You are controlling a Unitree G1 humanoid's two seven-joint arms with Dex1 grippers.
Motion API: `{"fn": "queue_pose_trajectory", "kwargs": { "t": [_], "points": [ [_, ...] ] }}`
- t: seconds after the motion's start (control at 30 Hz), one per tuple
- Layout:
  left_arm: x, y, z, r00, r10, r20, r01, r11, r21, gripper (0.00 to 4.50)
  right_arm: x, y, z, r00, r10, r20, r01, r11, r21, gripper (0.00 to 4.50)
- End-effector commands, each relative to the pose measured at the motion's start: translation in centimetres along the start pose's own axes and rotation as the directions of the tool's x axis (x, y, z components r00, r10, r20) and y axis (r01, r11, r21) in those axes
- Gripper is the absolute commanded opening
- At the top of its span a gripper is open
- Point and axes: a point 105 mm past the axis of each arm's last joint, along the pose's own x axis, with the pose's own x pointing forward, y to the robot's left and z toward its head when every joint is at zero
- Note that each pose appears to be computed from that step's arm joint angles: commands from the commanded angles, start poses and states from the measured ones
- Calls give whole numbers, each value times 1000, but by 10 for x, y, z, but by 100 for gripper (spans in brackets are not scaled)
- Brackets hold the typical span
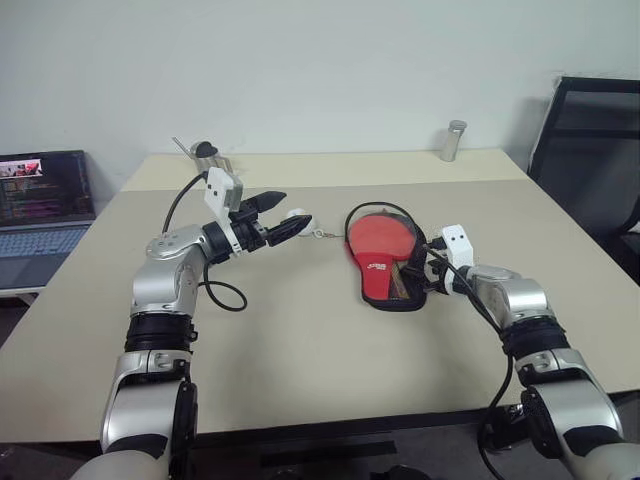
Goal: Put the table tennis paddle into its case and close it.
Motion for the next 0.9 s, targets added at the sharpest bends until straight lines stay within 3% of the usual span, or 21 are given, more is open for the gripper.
{"fn": "queue_pose_trajectory", "kwargs": {
  "t": [0.03,0.27,0.43,0.63,0.9],
  "points": [
    [-4,-2,17,999,-12,33,10,998,69,450,9,10,-6,999,40,-32,-39,998,49,391],
    [-14,0,15,1000,-3,14,2,997,75,450,15,19,-10,995,85,-43,-80,992,101,158],
    [-33,0,7,999,-20,-25,21,999,46,450,18,35,-5,989,144,-23,-140,982,130,14],
    [-63,-8,-2,994,-86,-67,82,995,-58,450,17,68,5,964,266,8,-264,952,153,2],
    [-102,-38,-29,955,-206,-212,178,973,-145,450,-2,125,12,903,428,27,-427,890,162,2]
  ]
}}
